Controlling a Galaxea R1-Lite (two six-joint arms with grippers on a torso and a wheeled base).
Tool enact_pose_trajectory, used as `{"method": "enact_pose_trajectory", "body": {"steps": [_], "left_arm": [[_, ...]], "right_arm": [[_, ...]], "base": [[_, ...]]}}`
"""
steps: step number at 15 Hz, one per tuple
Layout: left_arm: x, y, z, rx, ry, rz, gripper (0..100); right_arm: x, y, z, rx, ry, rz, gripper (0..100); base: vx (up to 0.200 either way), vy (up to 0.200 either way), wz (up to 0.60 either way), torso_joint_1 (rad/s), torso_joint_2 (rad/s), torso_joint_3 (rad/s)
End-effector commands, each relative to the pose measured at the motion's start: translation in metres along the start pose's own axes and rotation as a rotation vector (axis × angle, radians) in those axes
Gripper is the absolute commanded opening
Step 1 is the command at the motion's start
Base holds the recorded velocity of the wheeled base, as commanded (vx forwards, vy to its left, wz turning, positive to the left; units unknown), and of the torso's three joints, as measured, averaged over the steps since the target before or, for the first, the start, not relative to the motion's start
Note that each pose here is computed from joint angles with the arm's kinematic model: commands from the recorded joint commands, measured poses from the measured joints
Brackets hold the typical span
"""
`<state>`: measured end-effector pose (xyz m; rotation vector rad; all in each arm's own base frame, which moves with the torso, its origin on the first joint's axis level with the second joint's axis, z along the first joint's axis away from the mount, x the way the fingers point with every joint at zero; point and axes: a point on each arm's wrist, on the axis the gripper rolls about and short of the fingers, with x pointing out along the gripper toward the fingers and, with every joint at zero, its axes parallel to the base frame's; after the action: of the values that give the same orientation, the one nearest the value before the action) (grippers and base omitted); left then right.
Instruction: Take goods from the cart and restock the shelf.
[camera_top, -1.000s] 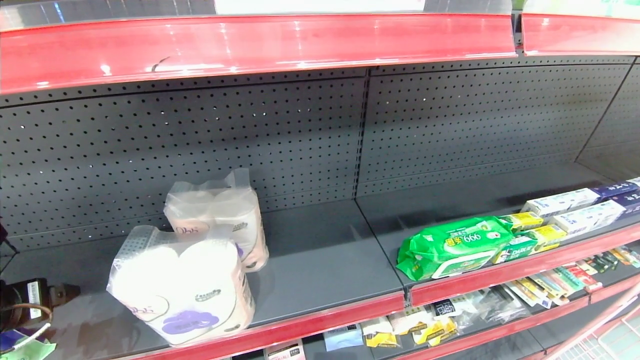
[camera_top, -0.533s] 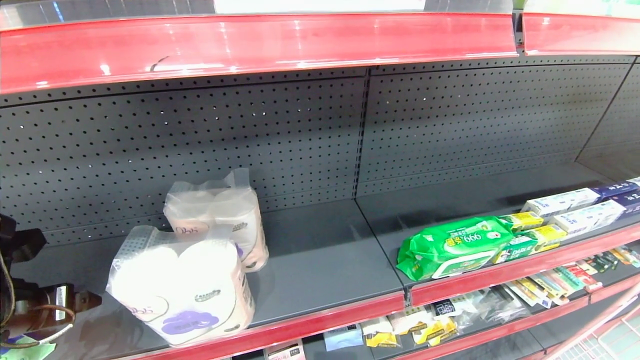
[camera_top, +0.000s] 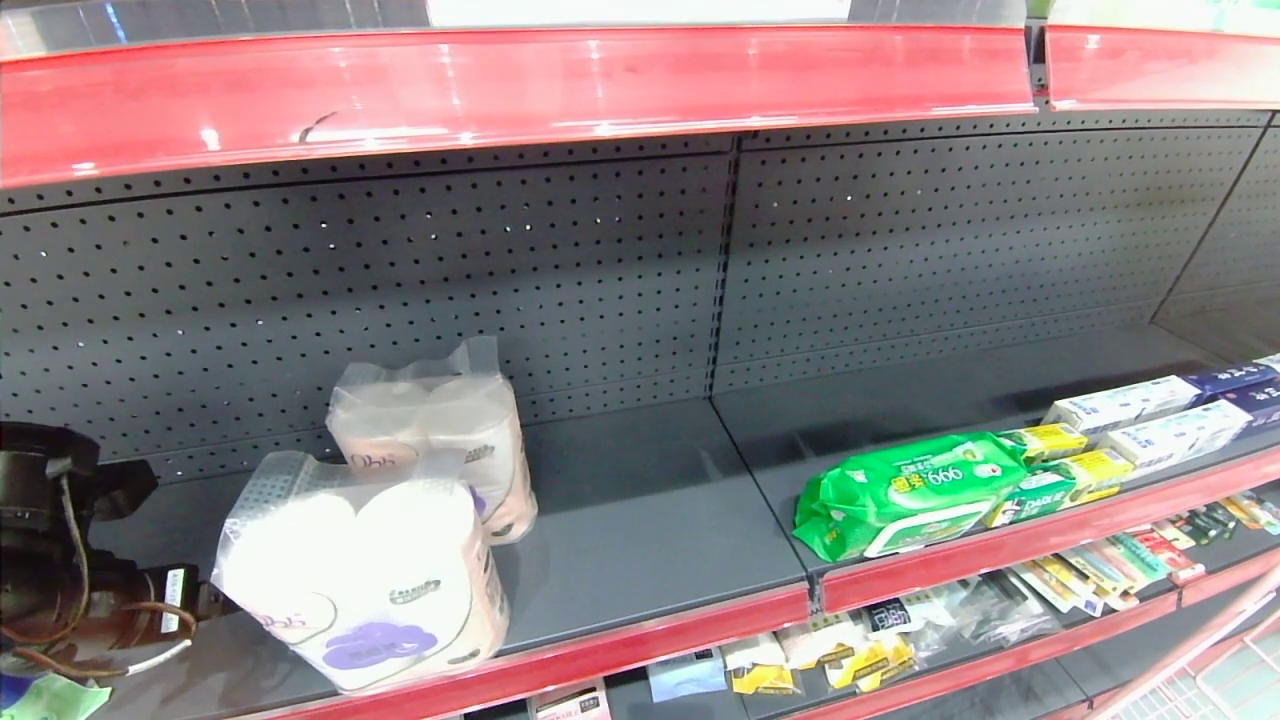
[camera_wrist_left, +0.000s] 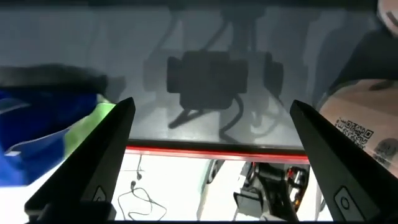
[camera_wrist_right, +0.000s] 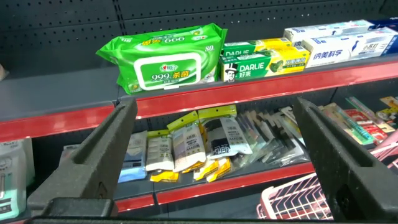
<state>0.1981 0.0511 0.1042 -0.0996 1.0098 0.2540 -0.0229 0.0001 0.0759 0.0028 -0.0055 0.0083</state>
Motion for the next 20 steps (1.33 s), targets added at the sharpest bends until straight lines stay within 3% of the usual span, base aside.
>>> {"method": "enact_pose_trajectory", "body": {"steps": [1,3,7,20], "left_arm": [[0.008,-0.002,-0.002,0.008,0.041,-0.021,100],[0.015,-0.004,-0.003,0.005,0.071,-0.067,100],[0.026,-0.004,-0.003,0.007,0.106,-0.069,100],[0.05,-0.013,-0.003,0.03,0.146,-0.117,100]], "right_arm": [[0.0,0.0,0.0,0.0,0.001,0.001,100],[0.0,0.0,0.0,0.0,0.001,0.001,100],[0.0,0.0,0.0,0.0,0.001,0.001,100],[0.0,0.0,0.0,0.0,0.001,0.001,100]], "base": [[0.0,0.0,0.0,0.0,0.0,0.0],[0.0,0.0,0.0,0.0,0.0,0.0],[0.0,0.0,0.0,0.0,0.0,0.0],[0.0,0.0,0.0,0.0,0.0,0.0]]}}
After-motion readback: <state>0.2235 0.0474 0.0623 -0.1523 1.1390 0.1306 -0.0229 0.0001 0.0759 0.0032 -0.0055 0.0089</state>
